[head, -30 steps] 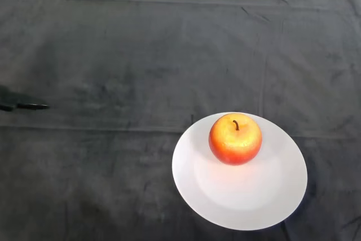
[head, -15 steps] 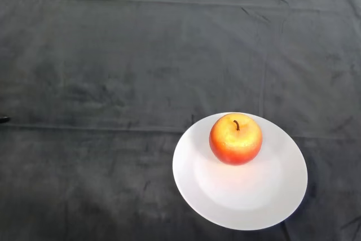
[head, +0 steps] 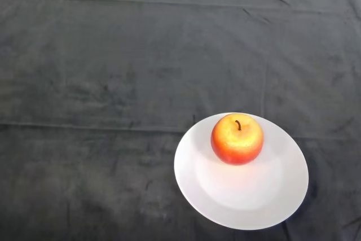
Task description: Move the apple to the plate
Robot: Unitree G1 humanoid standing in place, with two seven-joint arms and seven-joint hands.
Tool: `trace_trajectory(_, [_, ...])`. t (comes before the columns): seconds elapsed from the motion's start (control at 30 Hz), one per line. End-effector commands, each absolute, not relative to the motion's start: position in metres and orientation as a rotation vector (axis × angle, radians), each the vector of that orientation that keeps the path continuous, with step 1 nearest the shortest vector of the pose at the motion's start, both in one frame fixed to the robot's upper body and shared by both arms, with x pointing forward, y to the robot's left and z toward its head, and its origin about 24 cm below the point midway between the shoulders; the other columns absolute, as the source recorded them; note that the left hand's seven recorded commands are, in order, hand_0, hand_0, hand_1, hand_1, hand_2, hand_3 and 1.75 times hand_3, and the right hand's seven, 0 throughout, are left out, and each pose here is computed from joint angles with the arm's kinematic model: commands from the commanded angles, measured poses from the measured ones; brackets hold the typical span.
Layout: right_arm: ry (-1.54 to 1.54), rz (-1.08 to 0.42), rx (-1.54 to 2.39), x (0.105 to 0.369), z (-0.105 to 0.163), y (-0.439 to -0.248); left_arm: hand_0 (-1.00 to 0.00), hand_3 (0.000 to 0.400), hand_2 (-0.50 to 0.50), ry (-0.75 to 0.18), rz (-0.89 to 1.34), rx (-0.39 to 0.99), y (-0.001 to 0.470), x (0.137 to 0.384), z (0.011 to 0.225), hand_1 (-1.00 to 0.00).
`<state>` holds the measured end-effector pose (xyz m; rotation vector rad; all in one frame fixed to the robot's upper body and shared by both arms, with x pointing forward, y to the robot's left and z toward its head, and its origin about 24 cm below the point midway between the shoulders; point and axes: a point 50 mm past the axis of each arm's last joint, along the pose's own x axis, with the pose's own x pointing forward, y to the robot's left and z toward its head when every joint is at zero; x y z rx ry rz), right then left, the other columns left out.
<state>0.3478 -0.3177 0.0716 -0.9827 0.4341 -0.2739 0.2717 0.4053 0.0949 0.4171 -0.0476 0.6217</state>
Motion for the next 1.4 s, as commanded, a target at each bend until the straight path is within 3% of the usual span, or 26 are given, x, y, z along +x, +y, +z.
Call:
trace_trajectory(0.03, [0.477,-0.278,-0.974,0.3393,0.0614,-0.3247,0.0,0.0,0.0,0.008,0.718,0.438,0.4291,0.2495,0.0952,0.0])
trace_trajectory(1.4, [0.477,-0.278,-0.973,0.3393,0.0614,-0.3247,0.0,0.0,0.0,-0.004,0.778,0.421,0.4283,0.2525,0.0986,0.0])
